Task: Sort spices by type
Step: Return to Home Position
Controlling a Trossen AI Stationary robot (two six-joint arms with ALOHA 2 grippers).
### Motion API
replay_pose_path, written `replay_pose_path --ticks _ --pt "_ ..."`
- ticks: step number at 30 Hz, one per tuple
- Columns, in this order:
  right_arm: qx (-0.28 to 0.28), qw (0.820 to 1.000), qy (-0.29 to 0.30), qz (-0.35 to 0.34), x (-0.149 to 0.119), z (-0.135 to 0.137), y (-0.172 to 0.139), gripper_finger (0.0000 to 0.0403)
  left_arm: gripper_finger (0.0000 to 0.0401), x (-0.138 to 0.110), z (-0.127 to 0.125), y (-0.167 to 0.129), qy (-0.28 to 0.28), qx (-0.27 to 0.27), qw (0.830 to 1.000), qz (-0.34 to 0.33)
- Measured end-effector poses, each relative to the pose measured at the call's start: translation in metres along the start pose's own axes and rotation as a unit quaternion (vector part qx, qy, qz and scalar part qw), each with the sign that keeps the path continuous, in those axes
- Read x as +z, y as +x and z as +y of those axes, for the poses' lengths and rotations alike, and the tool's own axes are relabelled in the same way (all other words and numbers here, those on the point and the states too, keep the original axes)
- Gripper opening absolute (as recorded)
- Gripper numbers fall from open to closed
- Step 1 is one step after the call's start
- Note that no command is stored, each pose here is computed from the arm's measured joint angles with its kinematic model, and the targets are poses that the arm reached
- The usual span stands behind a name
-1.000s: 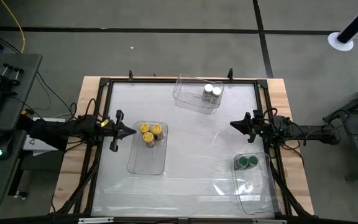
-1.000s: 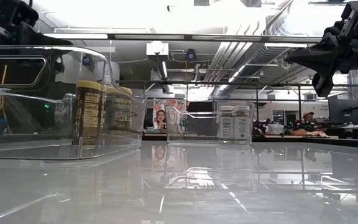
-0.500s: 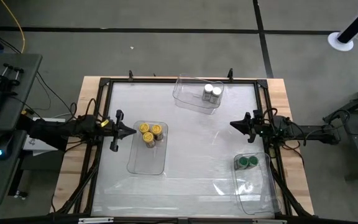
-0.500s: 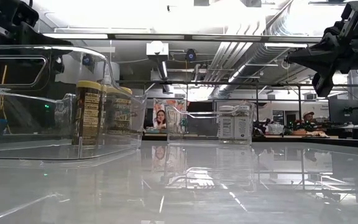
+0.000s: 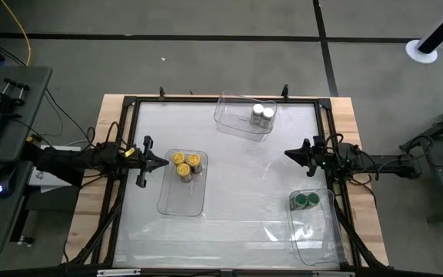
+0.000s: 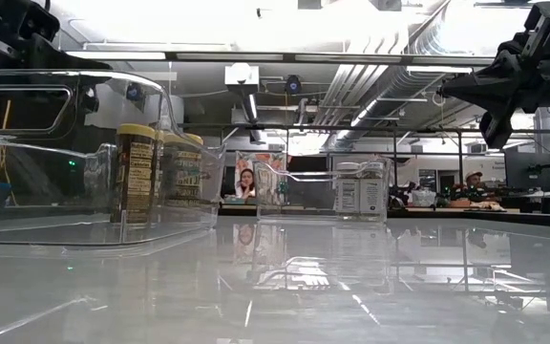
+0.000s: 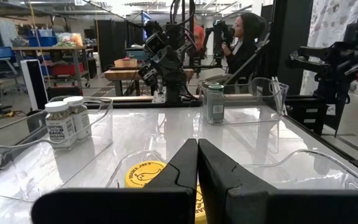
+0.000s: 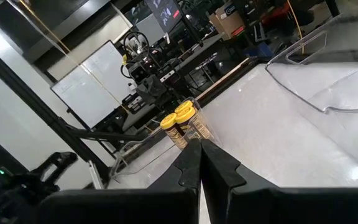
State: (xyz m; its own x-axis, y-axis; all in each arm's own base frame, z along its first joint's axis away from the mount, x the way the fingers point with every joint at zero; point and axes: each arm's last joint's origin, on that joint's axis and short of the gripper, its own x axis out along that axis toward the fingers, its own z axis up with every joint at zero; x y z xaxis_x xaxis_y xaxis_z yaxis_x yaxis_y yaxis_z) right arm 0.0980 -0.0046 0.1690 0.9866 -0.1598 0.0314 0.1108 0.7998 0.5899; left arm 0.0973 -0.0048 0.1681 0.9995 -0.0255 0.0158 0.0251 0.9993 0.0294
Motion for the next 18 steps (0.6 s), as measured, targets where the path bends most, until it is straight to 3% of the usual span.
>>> replay_pose_path --ticks 5,11,14,18 --pt "-0.004 0.991 -0.135 -0.003 0.0004 -0.0002 0.0 0.0001 0.0 0.0 0.0 0.0 0.0 0.0 1.0 0.0" --pt "-0.005 0.952 -0.307 -0.002 0.0003 -0.0002 0.0 0.0001 0.0 0.0 0.0 0.0 0.0 0.0 1.0 0.0" --pt "-0.005 0.945 -0.328 -0.002 0.0003 -0.0002 0.0 0.0001 0.0 0.0 0.0 0.0 0.0 0.0 1.0 0.0" --pt "-0.004 0.95 -0.311 -0.002 0.0003 -0.0002 0.0 0.0001 0.0 0.0 0.0 0.0 0.0 0.0 1.0 0.0"
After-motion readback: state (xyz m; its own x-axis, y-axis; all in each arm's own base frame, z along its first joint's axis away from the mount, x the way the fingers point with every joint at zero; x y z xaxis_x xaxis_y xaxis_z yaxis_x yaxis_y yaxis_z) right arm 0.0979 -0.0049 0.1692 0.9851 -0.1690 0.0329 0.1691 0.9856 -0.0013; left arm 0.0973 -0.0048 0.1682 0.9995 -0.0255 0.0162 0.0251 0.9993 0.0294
